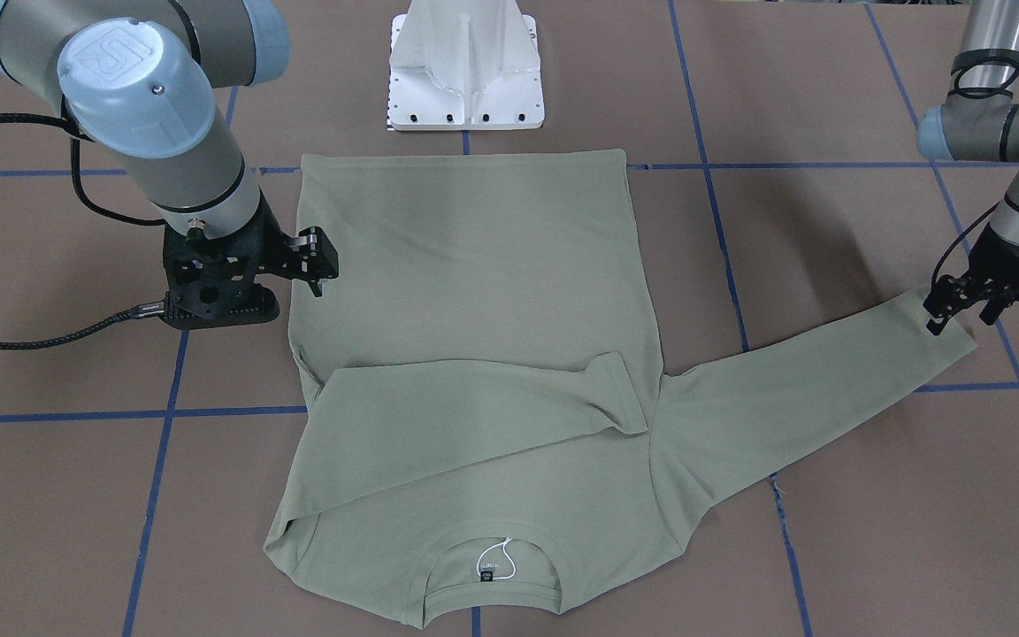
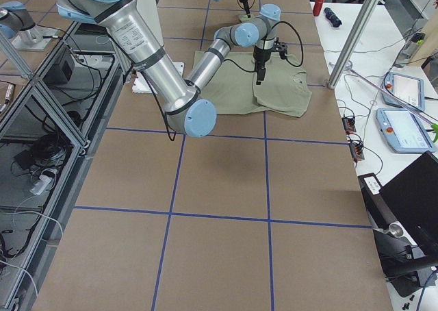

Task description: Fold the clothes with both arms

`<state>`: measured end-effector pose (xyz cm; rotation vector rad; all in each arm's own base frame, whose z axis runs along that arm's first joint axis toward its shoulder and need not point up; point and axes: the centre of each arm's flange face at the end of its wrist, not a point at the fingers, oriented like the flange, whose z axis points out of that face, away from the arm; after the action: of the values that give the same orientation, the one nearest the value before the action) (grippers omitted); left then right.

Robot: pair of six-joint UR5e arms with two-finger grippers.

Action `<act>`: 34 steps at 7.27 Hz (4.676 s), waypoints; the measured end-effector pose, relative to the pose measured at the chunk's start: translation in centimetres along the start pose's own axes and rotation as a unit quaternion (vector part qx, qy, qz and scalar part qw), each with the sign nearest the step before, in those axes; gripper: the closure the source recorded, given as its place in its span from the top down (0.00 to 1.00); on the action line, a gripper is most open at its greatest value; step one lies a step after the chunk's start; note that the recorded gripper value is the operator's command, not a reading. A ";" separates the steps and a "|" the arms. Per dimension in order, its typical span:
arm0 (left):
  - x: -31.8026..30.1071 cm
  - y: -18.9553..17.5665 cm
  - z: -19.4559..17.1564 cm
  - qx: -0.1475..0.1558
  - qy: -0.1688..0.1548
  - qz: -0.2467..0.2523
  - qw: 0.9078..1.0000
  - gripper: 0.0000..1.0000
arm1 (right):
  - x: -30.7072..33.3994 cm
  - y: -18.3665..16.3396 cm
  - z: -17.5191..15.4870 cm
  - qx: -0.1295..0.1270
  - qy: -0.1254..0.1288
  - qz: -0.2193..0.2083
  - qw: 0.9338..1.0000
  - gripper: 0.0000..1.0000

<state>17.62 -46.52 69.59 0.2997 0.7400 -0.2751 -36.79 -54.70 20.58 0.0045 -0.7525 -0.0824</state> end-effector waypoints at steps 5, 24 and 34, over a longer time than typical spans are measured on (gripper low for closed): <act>-0.3 0.1 0.2 -0.002 -0.003 -0.003 1.000 0.95 | 0.0 0.0 0.0 0.001 0.001 0.001 1.000 1.00; -0.1 0.1 0.3 -0.003 -0.001 -0.014 1.000 0.67 | 0.4 0.1 -0.5 0.005 0.000 0.002 1.000 1.00; 0.4 0.2 0.0 -0.007 0.005 -0.012 1.000 0.00 | 0.9 -0.2 -1.1 0.009 -0.002 0.005 1.000 1.00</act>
<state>17.95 -46.39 69.39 0.2802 0.7563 -0.2910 -35.44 -55.02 20.39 0.0182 -0.7580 -0.0653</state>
